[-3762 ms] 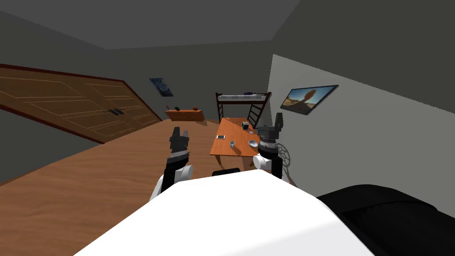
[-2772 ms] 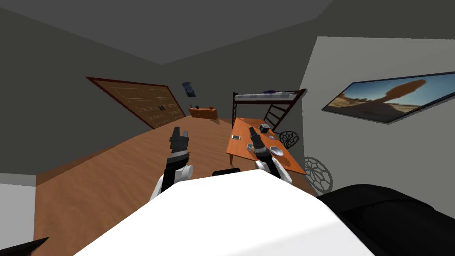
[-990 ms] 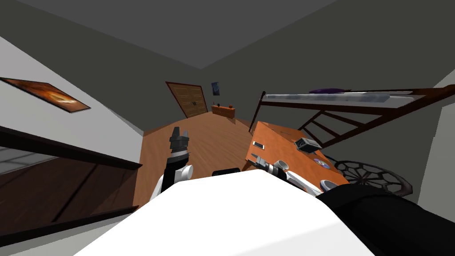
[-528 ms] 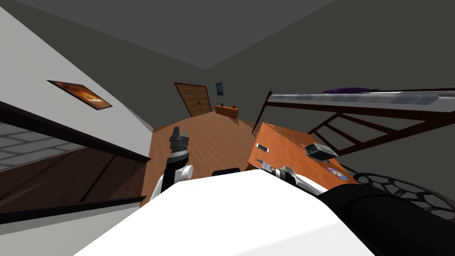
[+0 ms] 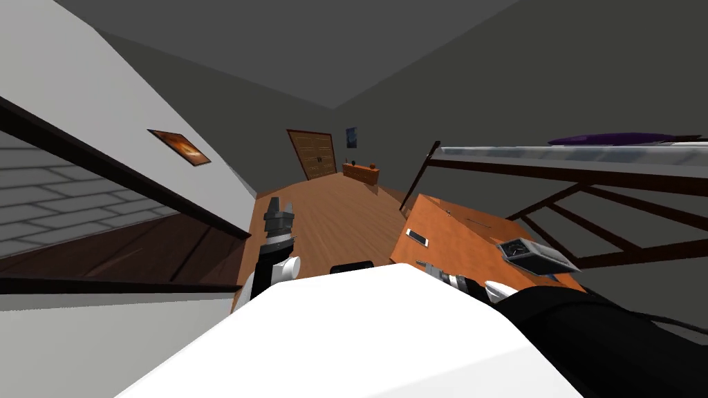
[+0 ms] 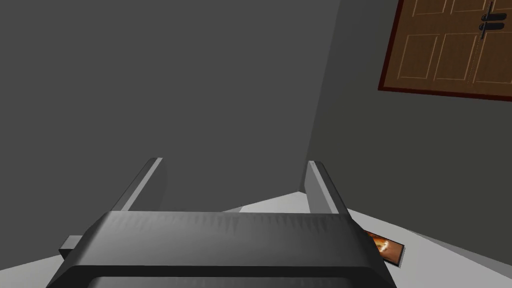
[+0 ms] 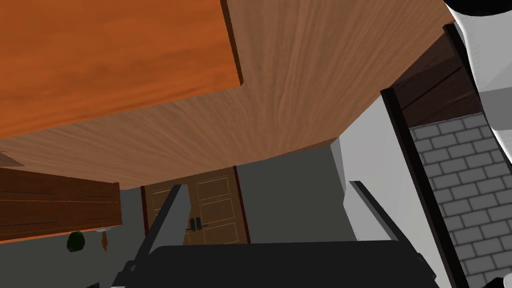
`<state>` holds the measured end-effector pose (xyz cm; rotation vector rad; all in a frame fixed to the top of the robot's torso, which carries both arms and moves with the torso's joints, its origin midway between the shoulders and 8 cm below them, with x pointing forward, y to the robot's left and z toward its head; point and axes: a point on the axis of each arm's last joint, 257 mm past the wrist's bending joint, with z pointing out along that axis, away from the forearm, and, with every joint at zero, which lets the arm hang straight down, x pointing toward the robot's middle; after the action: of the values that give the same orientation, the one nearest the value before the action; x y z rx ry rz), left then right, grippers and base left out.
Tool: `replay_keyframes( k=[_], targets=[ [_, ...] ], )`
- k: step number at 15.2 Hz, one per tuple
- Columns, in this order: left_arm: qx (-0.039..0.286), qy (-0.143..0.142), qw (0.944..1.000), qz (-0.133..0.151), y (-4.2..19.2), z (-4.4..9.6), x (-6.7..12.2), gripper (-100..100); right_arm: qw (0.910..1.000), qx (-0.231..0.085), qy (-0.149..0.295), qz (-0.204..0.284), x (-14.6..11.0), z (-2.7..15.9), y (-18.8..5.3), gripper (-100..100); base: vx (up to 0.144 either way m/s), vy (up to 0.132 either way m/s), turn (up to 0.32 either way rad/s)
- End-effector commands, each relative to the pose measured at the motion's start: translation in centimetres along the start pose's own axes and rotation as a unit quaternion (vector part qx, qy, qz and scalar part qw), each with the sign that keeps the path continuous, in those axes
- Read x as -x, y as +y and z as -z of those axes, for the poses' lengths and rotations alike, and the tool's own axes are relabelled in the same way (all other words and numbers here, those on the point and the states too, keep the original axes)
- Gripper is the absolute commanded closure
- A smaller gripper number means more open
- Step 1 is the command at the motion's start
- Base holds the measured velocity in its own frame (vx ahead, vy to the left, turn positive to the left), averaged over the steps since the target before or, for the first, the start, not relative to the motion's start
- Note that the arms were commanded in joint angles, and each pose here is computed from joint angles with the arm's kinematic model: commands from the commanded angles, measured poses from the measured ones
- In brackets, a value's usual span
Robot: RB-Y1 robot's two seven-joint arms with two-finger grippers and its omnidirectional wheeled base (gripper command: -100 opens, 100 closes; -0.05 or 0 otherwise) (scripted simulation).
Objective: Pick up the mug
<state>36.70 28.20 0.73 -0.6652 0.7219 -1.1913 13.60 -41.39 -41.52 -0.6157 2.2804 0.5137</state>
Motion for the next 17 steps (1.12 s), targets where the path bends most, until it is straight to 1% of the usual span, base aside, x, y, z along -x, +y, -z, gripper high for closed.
replay_keyframes(
  k=[1, 4, 5, 6, 7, 8, 10, 11, 12, 13, 14, 15, 17],
  targets=[
    [0.0, 0.0, 1.0, 0.0, 0.0, 0.0, 0.0, 0, 0.9989, -0.011, 0.046, 0.005, -3.0, 2.4, -1.1, -100, 0.019, -0.038, 0.254],
    [0.0, 0.0, 1.0, 0.0, 0.0, 0.0, 0.0, 0, 0.9987, -0.014, 0.049, 0.003, -3.3, 2.7, -1.3, -100, 0.011, -0.023, 0.002],
    [0.0, 0.0, 1.0, 0.0, 0.0, 0.0, 0.0, 0, 0.996, -0.015, 0.087, 0.015, -5.3, 4.6, -2.0, -100, 0.005, -0.01, 0.185],
    [0.0, 0.0, 1.0, 0.0, 0.0, 0.0, 0.0, 0, 0.9949, -0.024, 0.097, 0.008, -6.3, 5.3, -2.6, -100, 0.007, -0.025, 0.237],
    [0.0, 0.0, 1.0, 0.0, 0.0, 0.0, 0.0, 0, 0.9949, -0.025, 0.097, 0.008, -6.3, 5.4, -2.6, -100, 0.006, -0.028, 0.085],
    [0.0, 0.0, 1.0, 0.0, 0.0, 0.0, 0.0, 0, 0.9907, -0.026, 0.133, 0.019, -8.1, 7.3, -3.2, -100, 0.003, -0.04, 0.173],
    [0.0, 0.0, 1.0, 0.0, 0.0, 0.0, 0.0, 0, 0.9891, -0.035, 0.143, 0.012, -9.0, 8.2, -3.7, -100, 0.004, -0.043, 0.144],
    [0.0, 0.0, 1.0, 0.0, 0.0, 0.0, 0.0, 0, 0.9838, -0.036, 0.175, 0.021, -10.6, 10.1, -4.2, -100, 0.0, -0.039, 0.162],
    [0.0, 0.0, 1.0, 0.0, 0.0, 0.0, 0.0, 0, 0.9821, -0.043, 0.183, 0.016, -11.3, 10.8, -4.6, -100, -0.003, -0.047, 0.206],
    [0.0, 0.0, 1.0, 0.0, 0.0, 0.0, 0.0, 0, 0.9817, -0.045, 0.184, 0.015, -11.4, 11.0, -4.7, -100, 0.0, -0.038, 0.087],
    [0.0, 0.0, 1.0, 0.0, 0.0, 0.0, 0.0, 0, 0.9758, -0.046, 0.213, 0.022, -12.7, 12.8, -5.1, -100, 0.001, -0.041, 0.163],
    [0.0, 0.0, 1.0, 0.0, 0.0, 0.0, 0.0, 0, 0.9733, -0.055, 0.223, 0.016, -13.5, 13.7, -5.4, -100, 0.002, -0.049, 0.179],
    [0.0, 0.0, 1.0, 0.0, 0.0, 0.0, 0.0, 0, 0.9586, -0.064, 0.277, 0.018, -16.5, 17.5, -6.0, -100, -0.007, -0.065, 0.267]
  ],
)
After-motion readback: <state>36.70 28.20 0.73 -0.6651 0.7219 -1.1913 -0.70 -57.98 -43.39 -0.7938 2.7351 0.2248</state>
